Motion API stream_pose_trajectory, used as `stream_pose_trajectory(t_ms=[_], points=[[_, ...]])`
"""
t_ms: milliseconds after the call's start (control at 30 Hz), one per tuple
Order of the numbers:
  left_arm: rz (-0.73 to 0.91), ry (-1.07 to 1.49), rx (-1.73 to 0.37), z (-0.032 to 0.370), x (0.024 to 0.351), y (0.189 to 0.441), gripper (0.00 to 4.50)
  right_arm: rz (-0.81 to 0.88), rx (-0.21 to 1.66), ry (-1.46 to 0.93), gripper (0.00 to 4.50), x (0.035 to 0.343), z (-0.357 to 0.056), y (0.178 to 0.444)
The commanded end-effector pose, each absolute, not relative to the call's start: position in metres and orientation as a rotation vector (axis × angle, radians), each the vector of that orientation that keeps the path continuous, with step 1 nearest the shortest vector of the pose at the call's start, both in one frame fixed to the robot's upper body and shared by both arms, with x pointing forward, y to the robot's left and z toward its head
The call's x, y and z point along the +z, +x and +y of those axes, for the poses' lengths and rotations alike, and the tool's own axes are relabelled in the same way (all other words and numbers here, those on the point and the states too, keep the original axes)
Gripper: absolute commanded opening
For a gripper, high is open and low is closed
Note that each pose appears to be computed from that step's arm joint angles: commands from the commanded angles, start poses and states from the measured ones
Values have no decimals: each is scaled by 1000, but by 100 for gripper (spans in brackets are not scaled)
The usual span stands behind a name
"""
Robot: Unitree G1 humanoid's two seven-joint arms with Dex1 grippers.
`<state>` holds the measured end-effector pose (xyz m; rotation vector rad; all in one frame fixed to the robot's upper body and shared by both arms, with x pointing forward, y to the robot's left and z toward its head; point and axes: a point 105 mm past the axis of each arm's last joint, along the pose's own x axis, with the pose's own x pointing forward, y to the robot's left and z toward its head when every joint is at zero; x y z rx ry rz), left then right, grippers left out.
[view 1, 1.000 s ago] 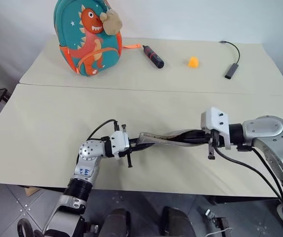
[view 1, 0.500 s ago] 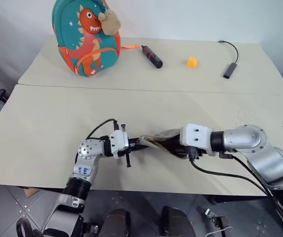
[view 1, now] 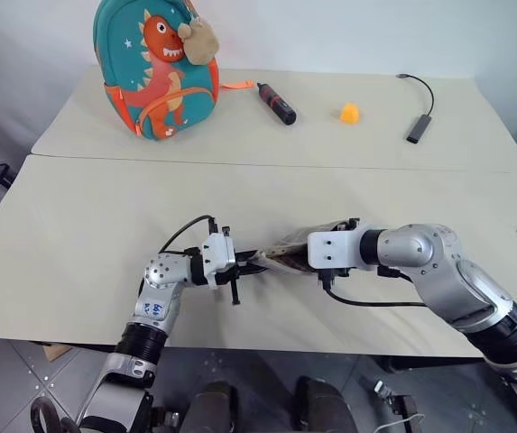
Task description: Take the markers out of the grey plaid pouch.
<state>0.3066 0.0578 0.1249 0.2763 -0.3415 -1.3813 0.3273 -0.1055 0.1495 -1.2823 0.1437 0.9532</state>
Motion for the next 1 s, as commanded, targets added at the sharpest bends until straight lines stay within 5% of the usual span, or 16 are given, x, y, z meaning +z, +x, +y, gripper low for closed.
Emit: stream_pose_trajectory(t_ms=[33, 167, 333, 933, 1000], points=[[-416, 262, -1392, 54, 140, 304, 0, 120, 877, -1296, 194, 145, -107, 342], [-419, 248, -1391, 52, 142, 306, 0, 48, 841, -1299, 79, 143, -97, 349], [-415, 247, -1388, 53, 143, 307, 0, 47, 863, -1279, 47, 138, -98, 346], [-380, 198, -1325, 68, 146, 317, 0, -362, 1227, -1117, 46, 199, -121, 290], [-346, 165, -1365, 68, 143, 312, 0, -332, 1323, -921, 46, 202, -128, 274]])
